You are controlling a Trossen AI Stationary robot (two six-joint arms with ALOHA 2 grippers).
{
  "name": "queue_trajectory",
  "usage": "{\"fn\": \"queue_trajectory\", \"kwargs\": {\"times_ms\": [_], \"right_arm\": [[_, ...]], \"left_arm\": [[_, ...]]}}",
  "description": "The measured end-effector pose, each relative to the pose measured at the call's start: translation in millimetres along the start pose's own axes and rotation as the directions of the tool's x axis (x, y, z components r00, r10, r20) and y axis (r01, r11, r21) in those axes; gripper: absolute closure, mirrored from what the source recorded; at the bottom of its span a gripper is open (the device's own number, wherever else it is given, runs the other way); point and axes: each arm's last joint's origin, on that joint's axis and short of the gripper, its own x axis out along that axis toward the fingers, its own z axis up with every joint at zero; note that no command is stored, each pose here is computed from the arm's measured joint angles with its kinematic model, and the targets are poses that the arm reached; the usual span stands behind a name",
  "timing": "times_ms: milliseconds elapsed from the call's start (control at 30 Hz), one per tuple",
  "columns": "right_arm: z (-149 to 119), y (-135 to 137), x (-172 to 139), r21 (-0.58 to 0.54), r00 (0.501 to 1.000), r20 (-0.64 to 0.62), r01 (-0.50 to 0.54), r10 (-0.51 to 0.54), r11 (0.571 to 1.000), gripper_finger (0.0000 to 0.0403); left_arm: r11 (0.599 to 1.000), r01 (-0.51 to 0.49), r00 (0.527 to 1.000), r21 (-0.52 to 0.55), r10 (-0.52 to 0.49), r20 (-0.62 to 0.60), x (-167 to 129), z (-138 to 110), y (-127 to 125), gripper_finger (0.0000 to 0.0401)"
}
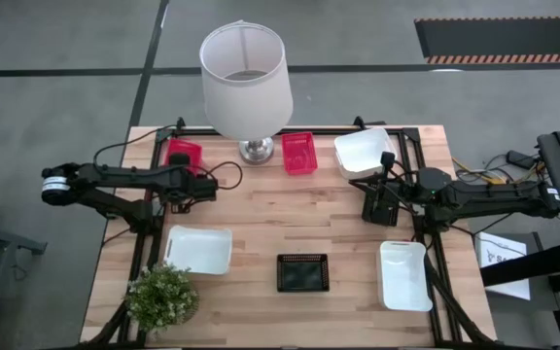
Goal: Stack baskets by color
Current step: Stack the bottom red bin on top of the left red bin
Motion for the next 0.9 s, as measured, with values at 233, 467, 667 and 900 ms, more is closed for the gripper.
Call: {"fn": "queue_trajectory", "kwargs": {"times_ms": [233,467,667,900], "right_arm": [[0,0,0,0.0,1.0,0.0,0.0,0.0,1.0,0.0394],[0,0,0,0.0,1.0,0.0,-0.001,0.001,1.0,0.0394],[0,0,0,0.0,1.0,0.0,0.0,0.0,1.0,0.0394],[0,0,0,0.0,1.0,0.0,0.0,0.0,1.0,0.0394]], "left_arm": [[0.999,0.009,0.999,-0.038,-0.008,0.045,-19,4,15,0.0305],[0.902,0.159,0.987,-0.401,-0.131,0.097,-21,-14,29,0.0353],[0.867,0.193,0.98,-0.459,-0.152,0.126,-24,-23,33,0.0398],[0.765,0.027,0.998,-0.643,0.014,0.059,-28,-35,47,0.0395]]}}
